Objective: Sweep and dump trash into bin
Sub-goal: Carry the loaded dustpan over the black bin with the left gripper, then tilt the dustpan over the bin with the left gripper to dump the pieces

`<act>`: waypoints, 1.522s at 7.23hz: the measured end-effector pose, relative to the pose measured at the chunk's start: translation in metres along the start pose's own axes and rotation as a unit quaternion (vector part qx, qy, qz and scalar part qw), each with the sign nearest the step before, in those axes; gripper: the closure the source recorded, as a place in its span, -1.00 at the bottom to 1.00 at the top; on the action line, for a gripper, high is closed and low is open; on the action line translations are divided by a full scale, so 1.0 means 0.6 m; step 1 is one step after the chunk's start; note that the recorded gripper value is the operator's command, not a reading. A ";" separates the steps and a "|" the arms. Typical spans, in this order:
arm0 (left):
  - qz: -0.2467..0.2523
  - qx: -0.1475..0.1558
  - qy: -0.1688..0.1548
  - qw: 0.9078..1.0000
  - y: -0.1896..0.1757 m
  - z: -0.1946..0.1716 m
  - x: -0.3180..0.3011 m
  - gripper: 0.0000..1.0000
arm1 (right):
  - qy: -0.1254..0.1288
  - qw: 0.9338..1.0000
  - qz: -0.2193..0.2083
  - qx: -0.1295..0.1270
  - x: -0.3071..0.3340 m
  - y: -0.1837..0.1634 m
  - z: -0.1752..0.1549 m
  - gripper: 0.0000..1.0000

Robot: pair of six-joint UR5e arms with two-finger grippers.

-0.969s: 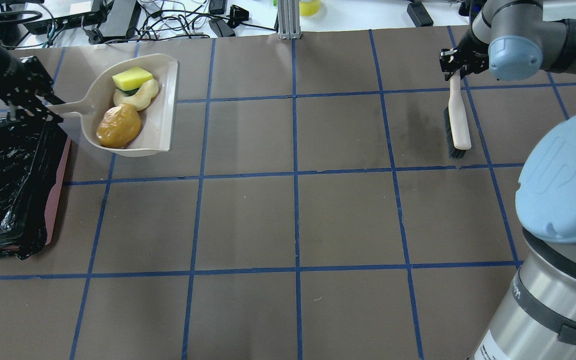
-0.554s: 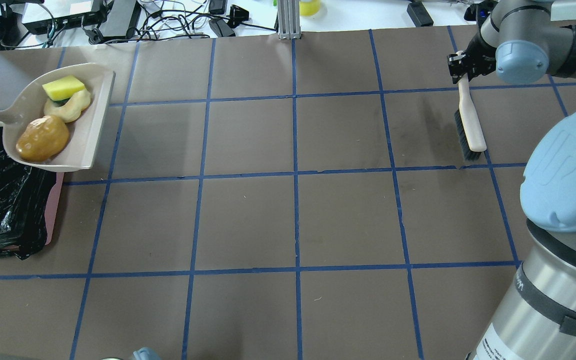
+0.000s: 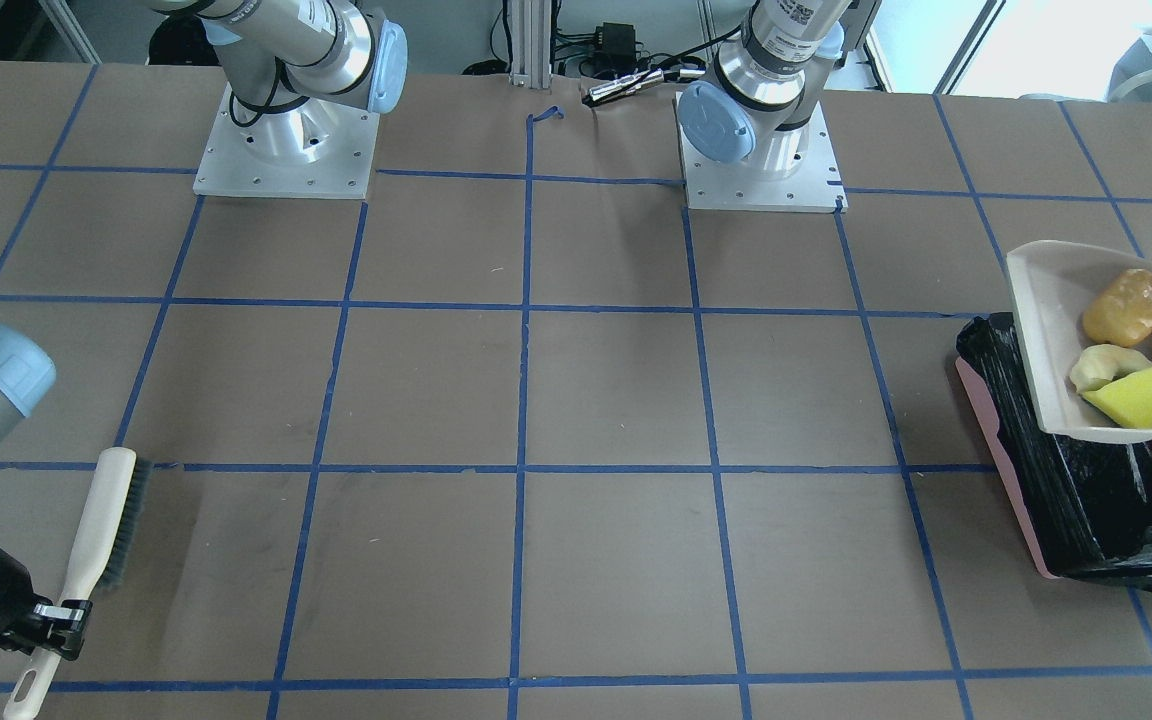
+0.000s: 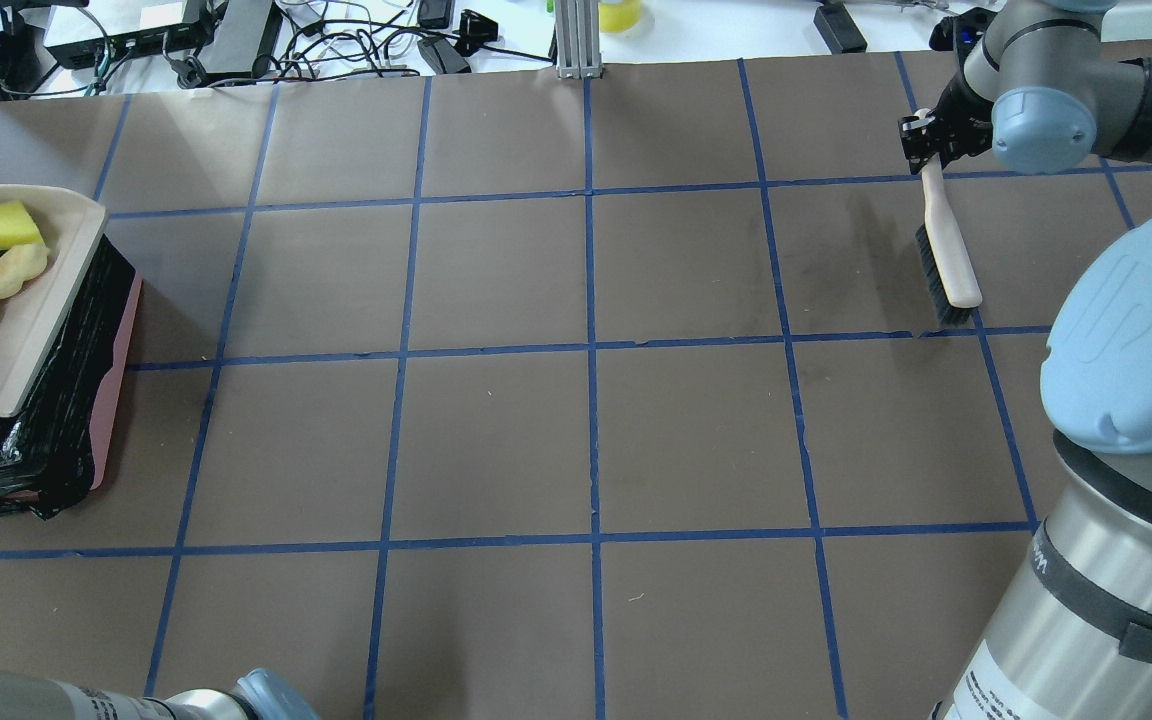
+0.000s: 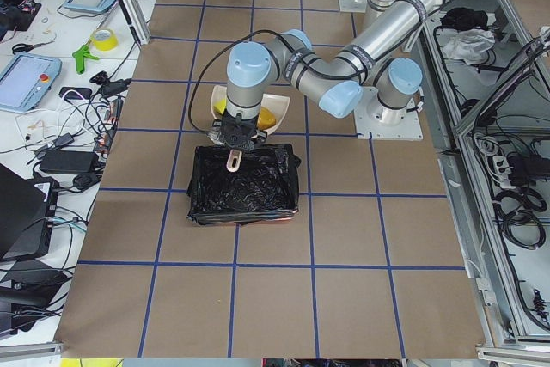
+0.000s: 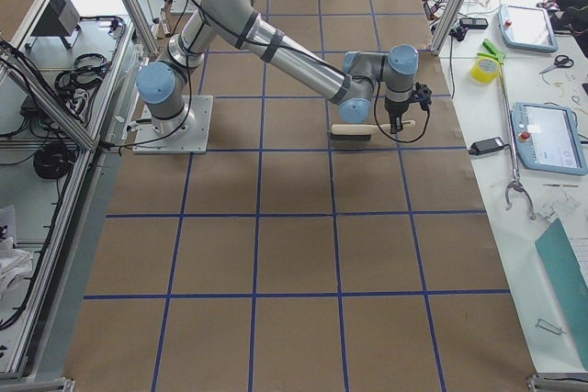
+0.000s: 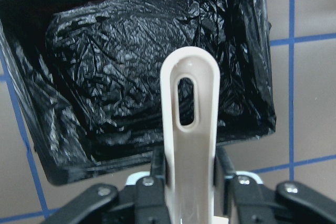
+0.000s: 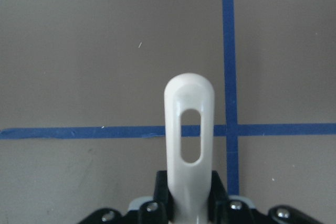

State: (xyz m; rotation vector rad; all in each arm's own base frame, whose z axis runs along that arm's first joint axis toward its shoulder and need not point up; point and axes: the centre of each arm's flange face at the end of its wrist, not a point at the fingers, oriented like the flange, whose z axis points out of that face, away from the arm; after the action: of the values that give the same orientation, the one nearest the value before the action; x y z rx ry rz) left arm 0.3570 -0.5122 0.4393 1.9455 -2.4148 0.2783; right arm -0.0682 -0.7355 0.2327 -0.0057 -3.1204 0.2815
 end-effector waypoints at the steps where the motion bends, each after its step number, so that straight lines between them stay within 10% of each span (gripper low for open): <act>1: 0.021 0.018 -0.002 1.000 -0.034 0.012 -0.013 1.00 | -0.001 1.000 -0.001 -0.001 -0.001 0.003 0.003 0.61; 4: 0.065 0.048 -0.003 0.997 -0.104 0.038 -0.013 1.00 | -0.001 1.000 -0.003 -0.002 -0.002 0.010 0.011 0.07; 5: 0.080 0.064 -0.007 0.995 -0.122 0.050 -0.009 1.00 | 0.000 1.000 -0.004 -0.002 -0.002 0.010 0.011 -0.98; 11: 0.120 0.118 -0.040 0.985 -0.153 0.105 0.009 1.00 | -0.002 1.000 -0.007 -0.010 -0.006 0.013 -0.027 -1.00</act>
State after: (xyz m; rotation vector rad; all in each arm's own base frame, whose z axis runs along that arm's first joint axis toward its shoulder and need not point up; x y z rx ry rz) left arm 0.4507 -0.5458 0.3889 1.7737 -2.7878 0.5258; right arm -0.0644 -0.7248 0.2472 0.0152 -3.1256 0.2517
